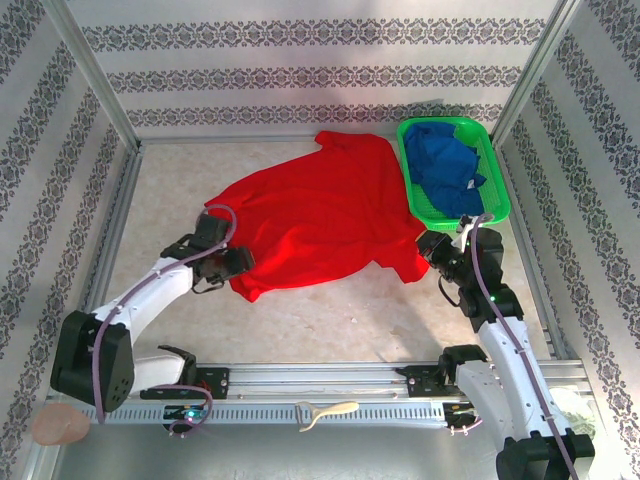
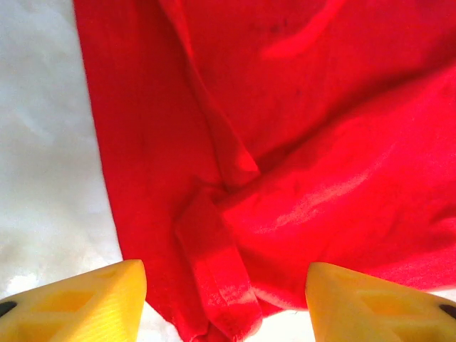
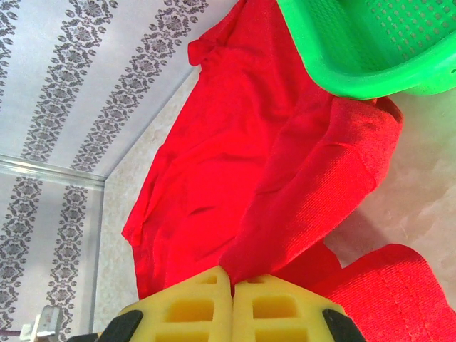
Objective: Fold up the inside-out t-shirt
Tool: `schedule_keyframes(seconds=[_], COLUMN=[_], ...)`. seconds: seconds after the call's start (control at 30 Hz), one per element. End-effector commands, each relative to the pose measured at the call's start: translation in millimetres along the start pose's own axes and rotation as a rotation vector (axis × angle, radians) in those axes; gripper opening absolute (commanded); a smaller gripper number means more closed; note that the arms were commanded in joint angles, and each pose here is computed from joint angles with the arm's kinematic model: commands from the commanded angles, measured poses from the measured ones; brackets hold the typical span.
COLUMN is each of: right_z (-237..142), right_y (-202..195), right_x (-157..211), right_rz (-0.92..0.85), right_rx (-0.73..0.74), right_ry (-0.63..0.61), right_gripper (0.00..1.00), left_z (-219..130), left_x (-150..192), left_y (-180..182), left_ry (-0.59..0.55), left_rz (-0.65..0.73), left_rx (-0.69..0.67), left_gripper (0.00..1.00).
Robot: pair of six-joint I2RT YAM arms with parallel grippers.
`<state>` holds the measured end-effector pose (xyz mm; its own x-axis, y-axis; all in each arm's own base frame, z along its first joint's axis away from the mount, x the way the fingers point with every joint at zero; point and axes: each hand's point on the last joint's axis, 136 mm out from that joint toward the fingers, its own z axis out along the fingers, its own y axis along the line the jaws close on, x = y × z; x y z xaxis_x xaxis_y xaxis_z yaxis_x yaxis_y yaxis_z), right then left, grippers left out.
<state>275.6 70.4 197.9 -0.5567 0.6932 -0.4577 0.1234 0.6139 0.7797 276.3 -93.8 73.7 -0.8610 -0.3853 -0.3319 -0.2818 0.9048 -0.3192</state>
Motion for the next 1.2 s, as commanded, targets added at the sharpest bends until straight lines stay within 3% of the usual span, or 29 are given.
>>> schedule_keyframes(seconds=[0.0, 0.1, 0.7, 0.87, 1.03, 1.17], right_z=[-1, 0, -1, -2, -3, -3], right_y=[3, 2, 2, 3, 6, 8], right_x=[0, 0, -1, -2, -4, -6], right_rz=[0.007, 0.008, 0.002, -0.002, -0.003, -0.009], right_rx=[-0.025, -0.025, -0.030, -0.032, -0.036, -0.031], right_ry=[-0.007, -0.007, -0.018, -0.022, -0.025, -0.026], right_gripper=[0.00, 0.00, 0.00, 0.00, 0.00, 0.00], left_z=[2, 4, 42, 45, 39, 19], left_x=[-12, -18, -3, -1, -4, -17], left_y=[16, 18, -3, -2, -1, -3], left_ry=[-0.081, -0.083, -0.011, -0.009, -0.028, -0.078], left_rz=[0.004, 0.038, 0.111, 0.123, 0.128, 0.148], left_rx=[-0.158, -0.217, -0.253, -0.267, -0.278, -0.284], left_gripper=[0.61, 0.62, 0.56, 0.44, 0.11, 0.08])
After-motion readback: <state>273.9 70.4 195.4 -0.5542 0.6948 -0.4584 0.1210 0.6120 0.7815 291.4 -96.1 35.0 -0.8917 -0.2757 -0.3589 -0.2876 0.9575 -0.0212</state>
